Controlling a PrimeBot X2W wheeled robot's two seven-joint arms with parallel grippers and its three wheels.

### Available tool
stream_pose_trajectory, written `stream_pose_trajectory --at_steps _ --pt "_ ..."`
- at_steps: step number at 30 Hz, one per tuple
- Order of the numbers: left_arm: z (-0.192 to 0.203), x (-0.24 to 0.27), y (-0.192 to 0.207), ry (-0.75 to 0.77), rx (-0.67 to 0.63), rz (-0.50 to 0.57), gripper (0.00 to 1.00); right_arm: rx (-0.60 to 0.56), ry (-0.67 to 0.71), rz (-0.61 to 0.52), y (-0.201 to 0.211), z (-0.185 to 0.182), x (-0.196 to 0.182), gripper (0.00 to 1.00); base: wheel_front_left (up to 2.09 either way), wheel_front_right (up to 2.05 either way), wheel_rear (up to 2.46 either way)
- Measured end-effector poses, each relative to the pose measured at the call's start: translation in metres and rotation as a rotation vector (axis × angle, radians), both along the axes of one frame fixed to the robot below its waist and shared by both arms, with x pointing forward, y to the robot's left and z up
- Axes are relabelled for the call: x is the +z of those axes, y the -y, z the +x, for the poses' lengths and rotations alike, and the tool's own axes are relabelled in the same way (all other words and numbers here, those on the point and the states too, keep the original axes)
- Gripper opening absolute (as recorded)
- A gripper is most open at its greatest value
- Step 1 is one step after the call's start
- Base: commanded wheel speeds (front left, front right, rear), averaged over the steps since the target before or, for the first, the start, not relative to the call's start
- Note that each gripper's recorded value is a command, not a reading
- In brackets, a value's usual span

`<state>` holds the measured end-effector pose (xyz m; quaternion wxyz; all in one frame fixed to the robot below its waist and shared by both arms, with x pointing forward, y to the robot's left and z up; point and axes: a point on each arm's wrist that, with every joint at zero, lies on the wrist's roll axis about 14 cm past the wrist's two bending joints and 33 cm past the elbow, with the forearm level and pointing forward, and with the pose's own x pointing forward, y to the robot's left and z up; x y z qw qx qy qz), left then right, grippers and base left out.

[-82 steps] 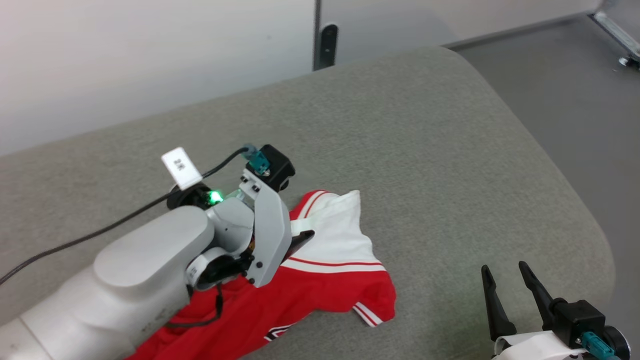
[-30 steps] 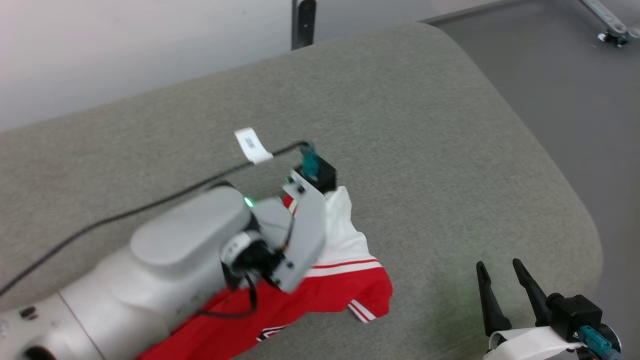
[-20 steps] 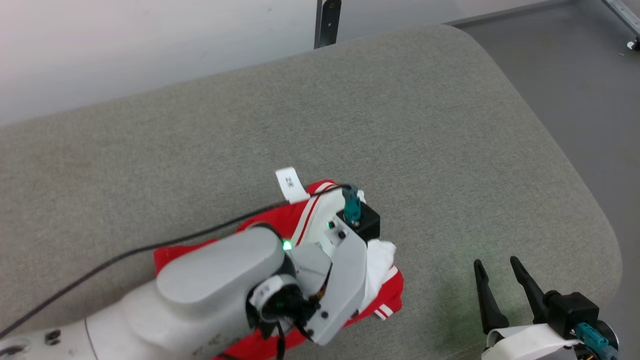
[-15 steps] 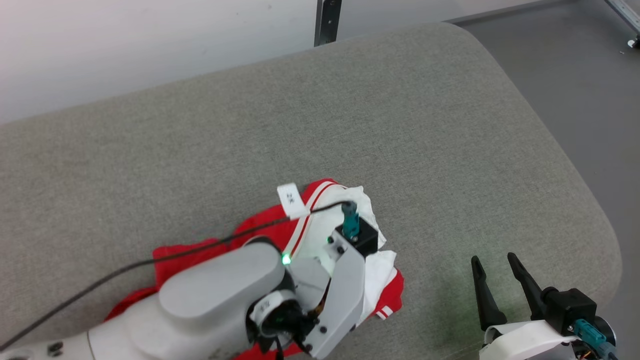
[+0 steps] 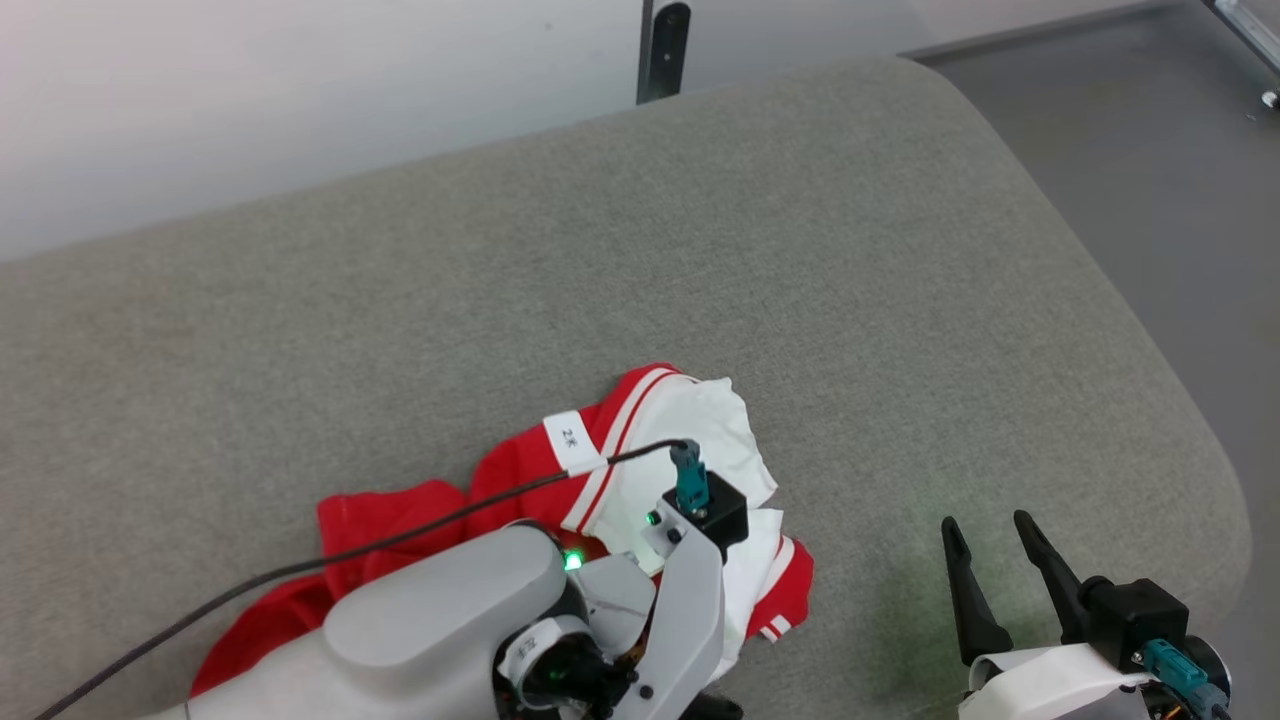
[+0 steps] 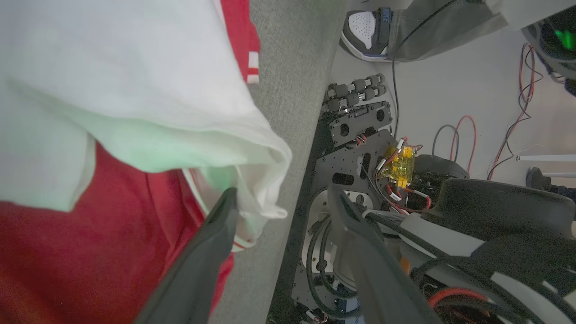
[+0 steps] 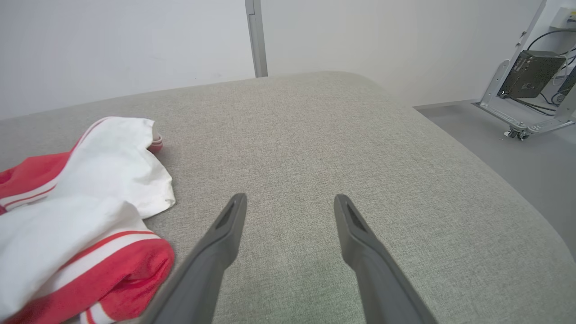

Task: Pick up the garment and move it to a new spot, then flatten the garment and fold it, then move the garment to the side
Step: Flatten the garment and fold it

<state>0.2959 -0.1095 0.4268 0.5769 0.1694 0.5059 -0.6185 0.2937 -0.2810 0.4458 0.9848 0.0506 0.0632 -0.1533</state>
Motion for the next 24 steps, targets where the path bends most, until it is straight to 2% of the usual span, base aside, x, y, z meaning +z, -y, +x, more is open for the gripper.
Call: stream_pose_trajectory --at_steps 6,10,17,18,19,24 --pt "0.005 0.02 -0.001 0.03 0.042 -0.047 1.0 0.023 0.002 -0.011 -0.005 0.001 0.0 1.0 0.0 0.0 0.0" --pt "0.022 0.038 -0.002 0.084 0.119 -0.126 1.0 0.046 0.016 -0.03 -0.01 0.003 0.005 1.0 0.0 0.0 0.0" --pt "0.06 0.072 -0.006 0.244 0.302 -0.362 1.0 0.087 0.055 -0.06 -0.016 0.004 0.017 1.0 0.0 0.0 0.0" --pt "0.069 0.082 -0.009 0.272 0.38 -0.435 1.0 0.103 0.064 -0.071 -0.017 0.004 0.02 1.0 0.0 0.0 0.0" --pt "0.069 0.082 -0.009 0.272 0.38 -0.435 1.0 0.103 0.064 -0.071 -0.017 0.004 0.02 1.0 0.0 0.0 0.0" --pt "0.081 0.103 -0.024 0.381 0.489 -0.604 1.0 0.146 0.089 -0.086 -0.026 0.006 0.027 1.0 0.0 0.0 0.0"
